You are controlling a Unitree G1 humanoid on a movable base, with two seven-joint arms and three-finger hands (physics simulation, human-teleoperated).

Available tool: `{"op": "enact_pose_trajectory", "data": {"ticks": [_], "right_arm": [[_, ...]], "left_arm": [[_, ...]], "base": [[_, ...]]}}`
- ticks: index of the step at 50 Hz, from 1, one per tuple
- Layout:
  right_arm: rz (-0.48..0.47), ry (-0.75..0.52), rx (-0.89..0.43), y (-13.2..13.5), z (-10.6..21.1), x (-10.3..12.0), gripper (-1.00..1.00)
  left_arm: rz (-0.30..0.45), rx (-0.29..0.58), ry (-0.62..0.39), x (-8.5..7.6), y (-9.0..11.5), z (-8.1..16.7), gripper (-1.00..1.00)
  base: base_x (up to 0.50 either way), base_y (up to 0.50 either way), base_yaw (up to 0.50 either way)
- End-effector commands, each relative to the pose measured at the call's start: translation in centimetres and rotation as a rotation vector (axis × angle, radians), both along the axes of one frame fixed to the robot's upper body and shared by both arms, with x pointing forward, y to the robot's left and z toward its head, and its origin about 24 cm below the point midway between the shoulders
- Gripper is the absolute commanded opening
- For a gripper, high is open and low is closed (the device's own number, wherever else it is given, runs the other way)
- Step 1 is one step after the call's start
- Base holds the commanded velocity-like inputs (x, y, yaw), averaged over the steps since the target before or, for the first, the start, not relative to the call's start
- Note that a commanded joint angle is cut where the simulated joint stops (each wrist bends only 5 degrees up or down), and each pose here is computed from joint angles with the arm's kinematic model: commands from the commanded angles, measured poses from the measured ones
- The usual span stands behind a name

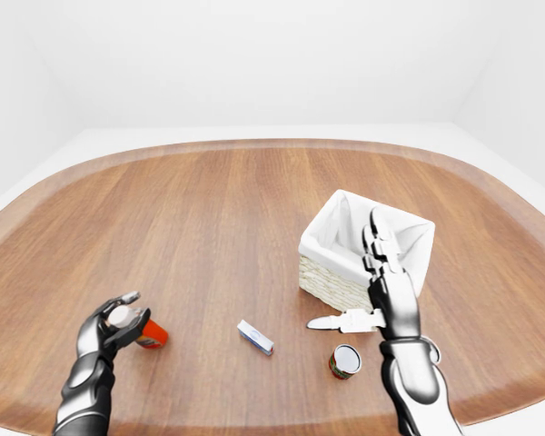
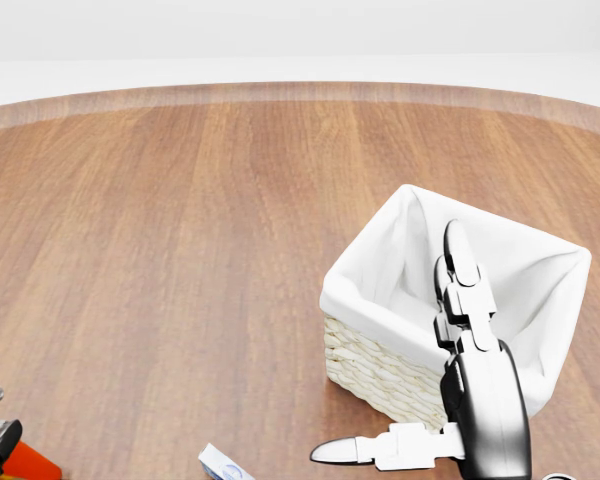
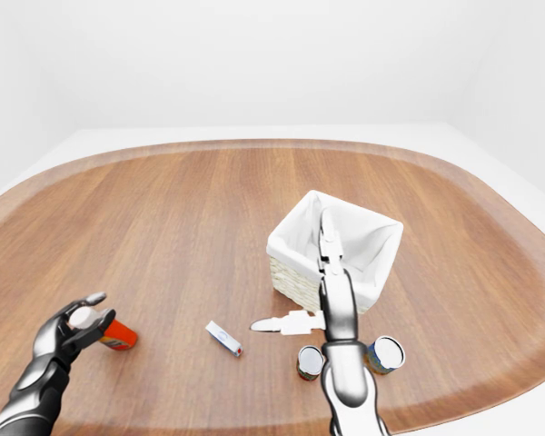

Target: Pick up the ketchup, and put it in the basket.

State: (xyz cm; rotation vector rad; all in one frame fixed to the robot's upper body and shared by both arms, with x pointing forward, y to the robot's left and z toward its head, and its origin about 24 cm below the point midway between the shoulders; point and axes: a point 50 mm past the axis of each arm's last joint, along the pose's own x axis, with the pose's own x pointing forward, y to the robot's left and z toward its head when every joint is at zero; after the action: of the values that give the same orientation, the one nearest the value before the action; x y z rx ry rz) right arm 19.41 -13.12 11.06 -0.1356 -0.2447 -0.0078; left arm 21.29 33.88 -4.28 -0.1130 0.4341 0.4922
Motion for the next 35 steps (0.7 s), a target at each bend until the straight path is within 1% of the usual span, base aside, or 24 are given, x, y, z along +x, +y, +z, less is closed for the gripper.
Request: {"op": "enact_pose_trajectory", "data": {"ticks": [1, 12, 19, 20, 22, 23, 27, 28, 30, 31, 35], "right_arm": [[0.001, 0.001, -0.001, 0.1, 0.0, 0.0, 1.0], [0.008, 0.008, -0.003, 0.1, -0.2, 0.0, 1.0], [0.009, 0.008, -0.005, 0.2, -0.2, 0.0, 1.0], [0.009, 0.01, -0.005, 0.1, -0.2, 0.0, 1.0], [0.007, 0.008, -0.005, 0.2, -0.2, 0.1, 1.0], [0.007, 0.008, -0.005, 0.2, -0.2, 0.1, 1.0], [0.008, 0.013, -0.005, 0.2, -0.3, 0.2, 1.0], [0.008, 0.013, -0.005, 0.2, -0.3, 0.2, 1.0], [0.01, 0.009, -0.005, 0.3, -0.2, 0.0, 1.0], [0.008, 0.01, -0.004, 0.2, -0.2, 0.1, 1.0], [0.008, 0.004, -0.003, 0.2, -0.1, -0.1, 1.0]], "left_arm": [[-0.031, -0.017, 0.011, 0.1, -0.6, -0.4, -1.0], [-0.038, -0.012, 0.035, 0.0, -0.8, -0.8, -1.0], [-0.057, 0.044, 0.002, 0.0, -1.0, 0.1, -1.0], [-0.06, 0.052, -0.009, 0.1, -1.0, 0.3, -1.0], [-0.083, 0.096, -0.058, 0.3, -1.4, 1.4, -1.0], [-0.083, 0.098, -0.062, 0.3, -1.4, 1.5, -1.0], [-0.131, 0.173, -0.174, 0.8, -2.6, 3.9, -1.0], [-0.151, 0.198, -0.215, 0.8, -3.2, 4.8, -1.0], [-0.17, 0.222, -0.258, 0.9, -3.8, 5.7, -1.0], [-0.195, 0.244, -0.291, 1.1, -4.5, 6.5, -1.0], [-0.234, 0.274, -0.345, 1.5, -5.8, 7.7, -1.0]], "base": [[0.0, 0.0, 0.0], [0.0, 0.0, 0.0], [0.0, 0.0, 0.0], [0.0, 0.0, 0.0], [0.0, 0.0, 0.0], [0.0, 0.0, 0.0], [0.0, 0.0, 0.0], [0.0, 0.0, 0.0], [0.0, 0.0, 0.0], [0.0, 0.0, 0.0], [0.0, 0.0, 0.0]]}}
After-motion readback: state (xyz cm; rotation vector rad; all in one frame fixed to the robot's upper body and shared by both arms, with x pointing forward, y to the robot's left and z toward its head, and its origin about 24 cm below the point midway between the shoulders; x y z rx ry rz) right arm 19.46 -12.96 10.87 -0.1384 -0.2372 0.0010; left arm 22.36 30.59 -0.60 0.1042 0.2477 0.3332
